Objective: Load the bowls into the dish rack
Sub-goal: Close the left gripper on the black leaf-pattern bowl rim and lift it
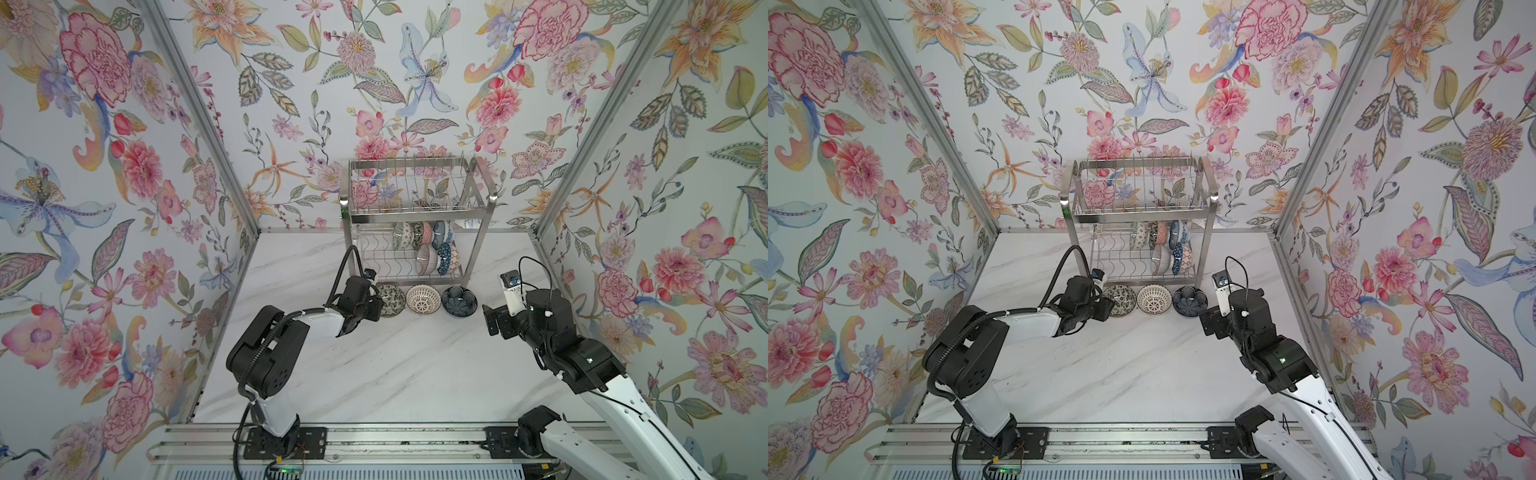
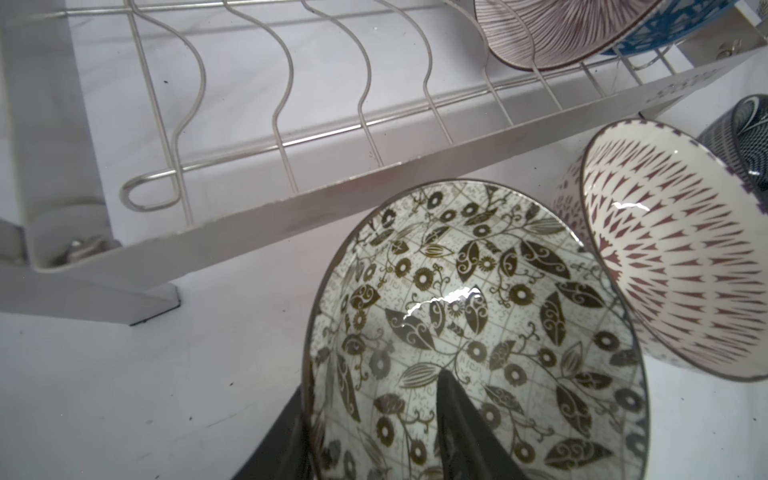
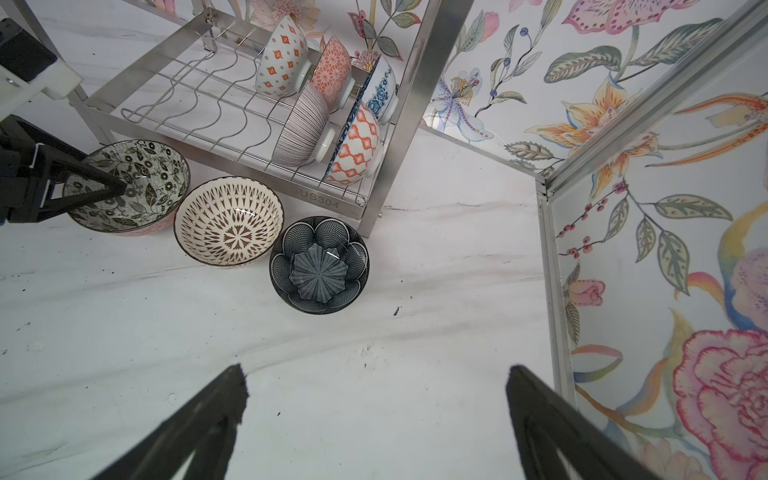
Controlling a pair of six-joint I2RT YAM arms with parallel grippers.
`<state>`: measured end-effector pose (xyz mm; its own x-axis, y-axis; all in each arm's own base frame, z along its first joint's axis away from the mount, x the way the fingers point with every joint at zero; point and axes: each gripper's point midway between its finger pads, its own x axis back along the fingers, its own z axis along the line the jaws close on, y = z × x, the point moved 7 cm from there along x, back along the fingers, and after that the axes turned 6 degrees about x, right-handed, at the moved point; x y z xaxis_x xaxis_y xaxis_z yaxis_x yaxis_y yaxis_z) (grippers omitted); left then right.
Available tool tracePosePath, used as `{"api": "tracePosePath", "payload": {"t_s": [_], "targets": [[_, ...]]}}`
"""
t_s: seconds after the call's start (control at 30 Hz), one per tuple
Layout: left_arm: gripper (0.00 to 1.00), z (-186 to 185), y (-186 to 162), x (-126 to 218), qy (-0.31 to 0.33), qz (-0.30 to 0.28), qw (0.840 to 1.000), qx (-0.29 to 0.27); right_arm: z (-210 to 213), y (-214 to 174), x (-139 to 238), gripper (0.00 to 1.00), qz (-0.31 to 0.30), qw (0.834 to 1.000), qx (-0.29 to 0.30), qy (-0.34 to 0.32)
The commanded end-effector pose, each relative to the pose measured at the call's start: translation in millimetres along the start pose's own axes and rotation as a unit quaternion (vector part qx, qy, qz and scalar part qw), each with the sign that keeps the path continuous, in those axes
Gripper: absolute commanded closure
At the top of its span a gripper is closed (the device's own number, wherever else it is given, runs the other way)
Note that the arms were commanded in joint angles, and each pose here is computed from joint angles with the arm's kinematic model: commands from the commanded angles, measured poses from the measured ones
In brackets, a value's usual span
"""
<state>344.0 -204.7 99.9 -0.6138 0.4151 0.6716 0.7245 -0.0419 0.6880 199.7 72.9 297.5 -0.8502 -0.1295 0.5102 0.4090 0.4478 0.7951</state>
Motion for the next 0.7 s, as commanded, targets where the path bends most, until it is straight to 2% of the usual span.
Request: {"api": "tracePosePath", "payload": {"t_s": [0.0, 0.3, 0.6, 0.67], "targets": [[0.60, -1.9, 4.1, -5.5, -0.011, 0.003, 1.000, 0.002, -0.7, 2.2, -1.3, 0.01, -0.004, 1.000, -0.008, 0.000], [0.75, 2.8, 6.6, -3.7, -0.002, 0.009, 1.000, 0.006, -0.6, 3.3, -0.9, 0.01, -0.006, 1.000, -0.006, 0.000], [1.00, 15.8, 10.2, 12.1, 0.016, 0.002, 1.000, 0.008, -1.1, 3.6, 1.0, 0.01, -0.009, 1.000, -0.007, 0.000], [1.00, 18.3, 11.6, 17.4, 0.021, -0.001, 1.000, 0.007, -0.7, 3.6, 1.2, 0.01, -0.010, 1.000, -0.007, 0.001]]}}
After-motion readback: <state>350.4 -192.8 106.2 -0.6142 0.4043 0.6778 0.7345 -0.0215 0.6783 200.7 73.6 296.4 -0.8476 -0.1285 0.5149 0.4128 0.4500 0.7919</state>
